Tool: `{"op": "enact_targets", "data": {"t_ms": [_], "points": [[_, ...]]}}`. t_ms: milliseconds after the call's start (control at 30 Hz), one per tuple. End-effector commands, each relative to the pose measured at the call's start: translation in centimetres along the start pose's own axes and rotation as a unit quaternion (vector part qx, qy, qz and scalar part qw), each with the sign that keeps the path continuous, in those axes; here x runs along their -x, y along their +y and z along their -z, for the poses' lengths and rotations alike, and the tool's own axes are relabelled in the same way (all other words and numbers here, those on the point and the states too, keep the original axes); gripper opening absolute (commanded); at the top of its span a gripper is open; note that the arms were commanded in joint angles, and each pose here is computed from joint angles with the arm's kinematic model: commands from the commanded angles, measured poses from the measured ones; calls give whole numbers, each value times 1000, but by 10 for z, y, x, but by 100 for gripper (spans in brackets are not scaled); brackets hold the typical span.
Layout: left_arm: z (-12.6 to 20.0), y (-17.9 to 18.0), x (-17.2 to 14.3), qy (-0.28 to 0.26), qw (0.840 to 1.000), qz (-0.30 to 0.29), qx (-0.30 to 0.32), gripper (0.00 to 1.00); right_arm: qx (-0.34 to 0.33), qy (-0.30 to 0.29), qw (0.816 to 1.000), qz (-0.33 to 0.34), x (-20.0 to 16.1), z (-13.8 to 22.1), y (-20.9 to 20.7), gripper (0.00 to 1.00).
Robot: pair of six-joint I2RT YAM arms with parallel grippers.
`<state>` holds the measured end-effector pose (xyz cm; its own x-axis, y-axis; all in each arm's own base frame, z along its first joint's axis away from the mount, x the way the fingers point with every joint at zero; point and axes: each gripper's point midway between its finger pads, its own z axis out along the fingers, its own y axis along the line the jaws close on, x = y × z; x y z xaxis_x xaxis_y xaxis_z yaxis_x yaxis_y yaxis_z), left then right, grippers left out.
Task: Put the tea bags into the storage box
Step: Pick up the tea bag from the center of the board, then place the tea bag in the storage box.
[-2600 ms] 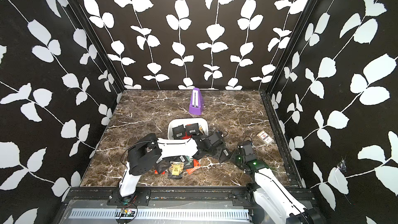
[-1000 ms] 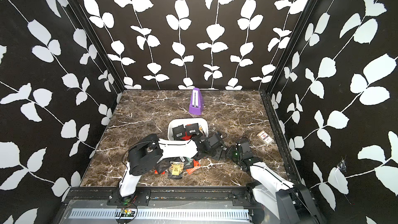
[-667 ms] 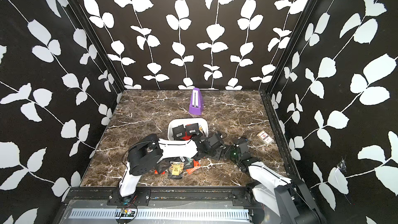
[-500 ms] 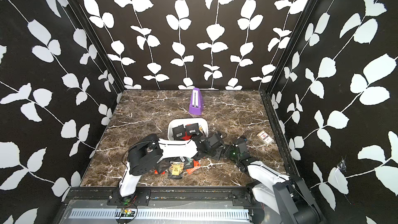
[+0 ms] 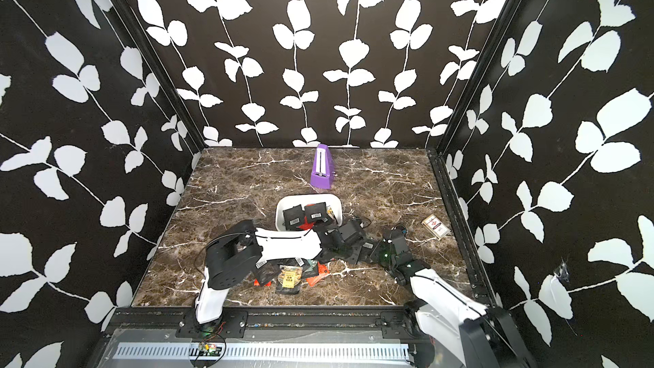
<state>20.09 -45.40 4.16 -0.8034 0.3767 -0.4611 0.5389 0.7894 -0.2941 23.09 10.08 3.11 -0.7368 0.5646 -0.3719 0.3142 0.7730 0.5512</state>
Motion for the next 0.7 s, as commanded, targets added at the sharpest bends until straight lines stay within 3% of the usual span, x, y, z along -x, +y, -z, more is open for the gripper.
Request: {"op": "enact_targets", "data": {"t_ms": [0, 167, 367, 533, 667], "points": [[64, -9, 50, -77, 996, -1, -34, 0, -12, -28, 999, 43, 19, 25, 11, 0], [120, 10, 78, -149, 989, -3, -16, 5, -34, -58, 992, 103, 41, 73, 24, 0], [162, 96, 63, -201, 974, 35, 101, 14, -69, -79, 978, 183, 76, 128, 56, 0], [190, 160, 25, -216, 956, 65, 190, 19, -14, -85, 972, 220, 97, 133, 124, 0], [209, 186, -2, -239, 943, 89, 213, 23, 50, -73, 966, 242, 95, 110, 190, 0]]}}
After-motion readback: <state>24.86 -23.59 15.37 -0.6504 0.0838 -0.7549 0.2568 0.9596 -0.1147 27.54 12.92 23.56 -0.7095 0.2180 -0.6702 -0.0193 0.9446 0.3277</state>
